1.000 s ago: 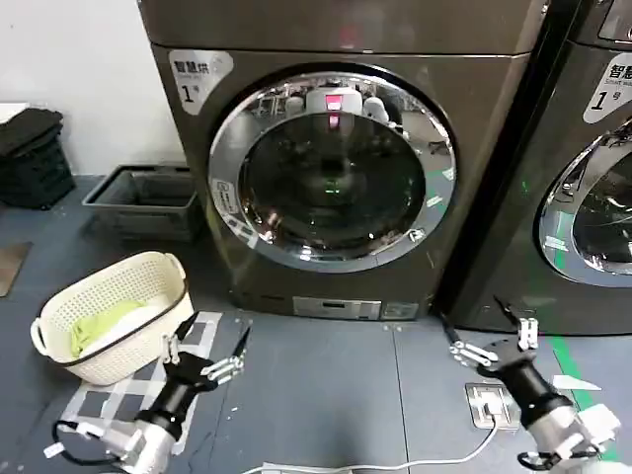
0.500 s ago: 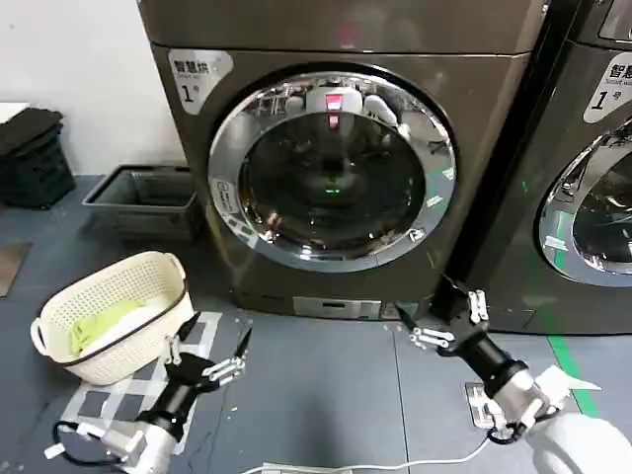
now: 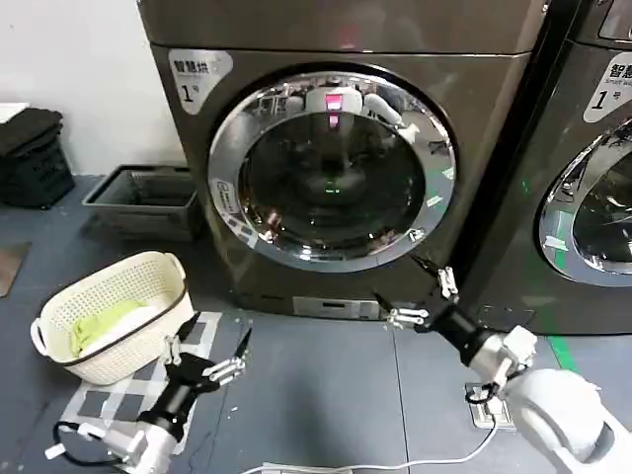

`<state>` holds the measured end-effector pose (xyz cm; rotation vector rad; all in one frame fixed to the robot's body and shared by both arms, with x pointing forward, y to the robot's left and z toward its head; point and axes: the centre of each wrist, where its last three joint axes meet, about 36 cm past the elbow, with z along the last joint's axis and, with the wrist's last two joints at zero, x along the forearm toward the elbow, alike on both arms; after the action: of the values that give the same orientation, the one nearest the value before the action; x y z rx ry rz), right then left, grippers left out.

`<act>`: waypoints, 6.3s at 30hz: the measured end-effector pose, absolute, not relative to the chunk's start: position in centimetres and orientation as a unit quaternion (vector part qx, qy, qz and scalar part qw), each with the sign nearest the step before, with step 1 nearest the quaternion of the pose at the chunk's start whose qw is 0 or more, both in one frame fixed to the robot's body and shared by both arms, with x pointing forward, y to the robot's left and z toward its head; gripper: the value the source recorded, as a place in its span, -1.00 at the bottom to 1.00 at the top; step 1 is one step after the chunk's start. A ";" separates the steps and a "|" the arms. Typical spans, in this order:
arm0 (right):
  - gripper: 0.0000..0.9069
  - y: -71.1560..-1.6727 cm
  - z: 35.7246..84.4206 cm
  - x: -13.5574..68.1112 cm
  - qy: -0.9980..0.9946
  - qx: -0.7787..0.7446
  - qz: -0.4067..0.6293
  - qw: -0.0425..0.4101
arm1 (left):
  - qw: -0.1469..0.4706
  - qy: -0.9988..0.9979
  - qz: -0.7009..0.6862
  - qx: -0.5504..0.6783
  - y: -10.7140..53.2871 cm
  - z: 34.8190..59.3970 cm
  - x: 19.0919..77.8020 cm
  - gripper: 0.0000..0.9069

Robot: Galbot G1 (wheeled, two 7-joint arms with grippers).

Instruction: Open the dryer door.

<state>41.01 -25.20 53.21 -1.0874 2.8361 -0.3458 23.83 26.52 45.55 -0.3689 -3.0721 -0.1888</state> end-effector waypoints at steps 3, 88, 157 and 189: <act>1.00 -24.3 53.3 41.8 0.924 -0.365 -0.111 0.041 | 0.021 -0.991 -0.061 -0.118 26.5 45.5 23.8 1.00; 1.00 -3.4 55.1 52.9 0.915 -0.392 -0.097 0.016 | 0.021 -0.992 -0.067 -0.107 26.2 45.7 23.6 1.00; 1.00 2.3 54.1 58.1 0.893 -0.439 -0.097 0.001 | 0.023 -0.992 -0.063 -0.108 26.1 45.3 23.5 1.00; 1.00 2.3 52.8 61.0 0.852 -0.511 -0.112 -0.006 | 0.023 -0.992 -0.062 -0.109 26.1 45.3 23.5 1.00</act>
<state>61.00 2.33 52.79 -1.6108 2.6883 -0.3521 23.49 26.08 45.26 -0.3382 -3.0711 -0.1911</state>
